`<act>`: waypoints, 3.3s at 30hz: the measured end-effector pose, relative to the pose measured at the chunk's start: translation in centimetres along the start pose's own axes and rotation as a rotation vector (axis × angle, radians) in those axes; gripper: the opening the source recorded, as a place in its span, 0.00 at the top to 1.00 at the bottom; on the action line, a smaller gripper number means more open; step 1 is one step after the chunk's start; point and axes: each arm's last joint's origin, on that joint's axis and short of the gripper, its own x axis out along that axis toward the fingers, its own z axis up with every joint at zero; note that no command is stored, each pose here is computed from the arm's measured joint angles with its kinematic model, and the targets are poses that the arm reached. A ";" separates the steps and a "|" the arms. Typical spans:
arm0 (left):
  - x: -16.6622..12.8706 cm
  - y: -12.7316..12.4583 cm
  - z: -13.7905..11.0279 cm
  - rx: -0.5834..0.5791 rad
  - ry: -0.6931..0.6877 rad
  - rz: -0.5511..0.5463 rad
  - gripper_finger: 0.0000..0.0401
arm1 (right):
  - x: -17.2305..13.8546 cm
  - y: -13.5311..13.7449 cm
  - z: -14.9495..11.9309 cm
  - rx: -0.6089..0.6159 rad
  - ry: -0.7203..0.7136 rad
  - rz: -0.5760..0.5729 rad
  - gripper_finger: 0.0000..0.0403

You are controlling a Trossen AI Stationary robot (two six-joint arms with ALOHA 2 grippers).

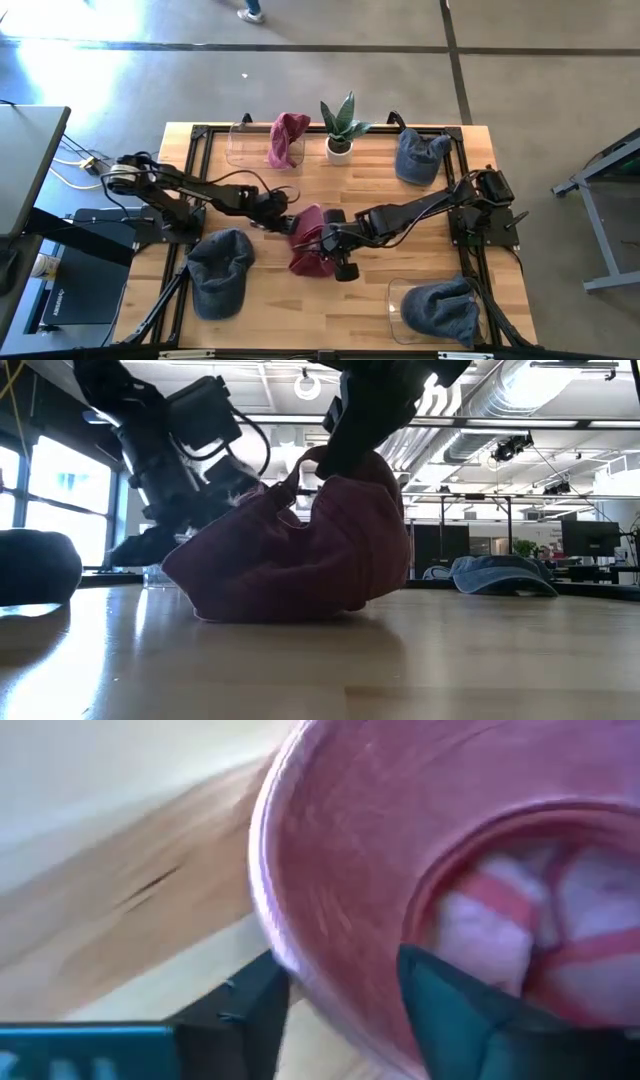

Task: Pick & Place hat
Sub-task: Put the red cap into the top transparent bin

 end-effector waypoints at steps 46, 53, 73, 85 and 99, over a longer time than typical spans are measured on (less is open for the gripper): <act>-0.8 -3.6 0.3 0.213 -0.040 -0.092 0.99 | -0.7 -1.2 -0.1 0.488 0.102 0.322 0.53; -0.9 -3.7 0.3 0.154 -0.042 -0.102 0.99 | 3.8 -1.6 -2.1 0.571 0.199 0.053 0.82; -1.5 -4.3 0.4 0.081 -0.140 -0.138 0.99 | 1.1 0.0 -0.5 0.550 0.085 0.107 0.56; -2.3 -4.3 0.6 0.050 -0.220 -0.117 0.99 | 5.1 -0.5 -1.7 0.506 0.097 -0.035 0.49; -5.6 -4.1 0.1 0.162 -0.202 -0.096 0.68 | -4.2 0.7 -1.0 0.661 0.115 -0.012 0.40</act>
